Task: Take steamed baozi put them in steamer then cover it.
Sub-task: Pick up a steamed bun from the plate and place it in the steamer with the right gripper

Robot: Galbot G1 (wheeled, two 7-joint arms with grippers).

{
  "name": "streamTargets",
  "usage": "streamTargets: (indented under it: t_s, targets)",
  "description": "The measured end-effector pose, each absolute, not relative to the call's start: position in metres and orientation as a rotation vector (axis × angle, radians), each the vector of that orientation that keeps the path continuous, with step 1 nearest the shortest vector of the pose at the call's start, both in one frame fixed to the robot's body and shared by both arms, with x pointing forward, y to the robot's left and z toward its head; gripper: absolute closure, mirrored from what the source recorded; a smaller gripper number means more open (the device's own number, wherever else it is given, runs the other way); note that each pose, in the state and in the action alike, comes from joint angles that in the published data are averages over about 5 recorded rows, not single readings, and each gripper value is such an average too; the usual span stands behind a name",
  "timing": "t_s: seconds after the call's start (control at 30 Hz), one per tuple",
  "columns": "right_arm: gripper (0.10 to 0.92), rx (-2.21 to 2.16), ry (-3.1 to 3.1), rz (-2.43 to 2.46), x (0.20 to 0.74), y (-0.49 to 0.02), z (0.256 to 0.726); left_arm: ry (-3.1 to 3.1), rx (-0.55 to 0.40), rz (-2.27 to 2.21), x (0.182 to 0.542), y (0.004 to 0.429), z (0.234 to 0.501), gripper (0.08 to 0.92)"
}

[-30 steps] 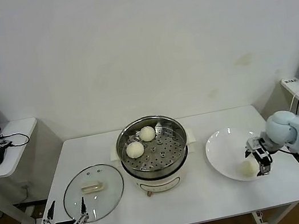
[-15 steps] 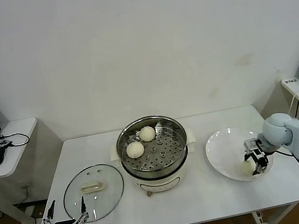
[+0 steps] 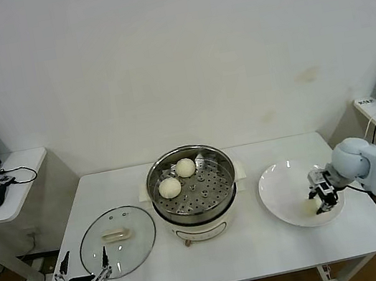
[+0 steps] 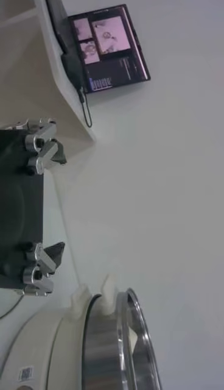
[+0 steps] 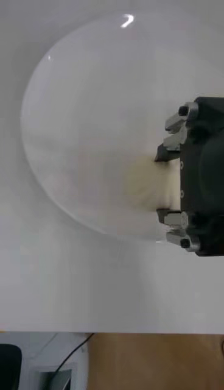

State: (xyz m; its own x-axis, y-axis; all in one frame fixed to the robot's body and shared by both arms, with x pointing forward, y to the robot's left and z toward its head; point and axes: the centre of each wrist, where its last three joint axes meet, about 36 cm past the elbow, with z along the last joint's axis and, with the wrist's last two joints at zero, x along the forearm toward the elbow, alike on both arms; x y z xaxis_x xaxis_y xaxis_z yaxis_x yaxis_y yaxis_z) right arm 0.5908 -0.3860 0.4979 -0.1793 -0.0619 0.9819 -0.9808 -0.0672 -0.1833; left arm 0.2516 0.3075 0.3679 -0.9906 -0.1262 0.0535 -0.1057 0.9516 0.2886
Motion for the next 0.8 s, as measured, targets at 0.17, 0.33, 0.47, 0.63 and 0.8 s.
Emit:
streamTargets:
  t_s: [0.17, 0.33, 0.47, 0.63, 0.8]
  targets:
    - [0.498, 1.216, -1.405, 1.402, 0.608, -0.374, 0.537, -3.04, 0.172, -0.443, 0.253, 0.307, 0.37, 0.177]
    - [0.496, 1.241, -1.467, 1.459, 0.627, -0.348, 0.586, -3.043, 0.169, -0.443, 0.254, 0.306, 0.371, 0.177]
    - [0.496, 1.278, -1.509, 1.52, 0.639, -0.317, 0.627, -3.044, 0.17, -0.446, 0.253, 0.307, 0.373, 0.177]
    - [0.496, 1.352, -1.536, 1.607, 0.647, -0.268, 0.668, -3.045, 0.175, -0.446, 0.253, 0.308, 0.373, 0.177]
    - [0.494, 1.459, -1.512, 1.676, 0.648, -0.217, 0.683, -3.045, 0.185, -0.442, 0.252, 0.309, 0.373, 0.177]
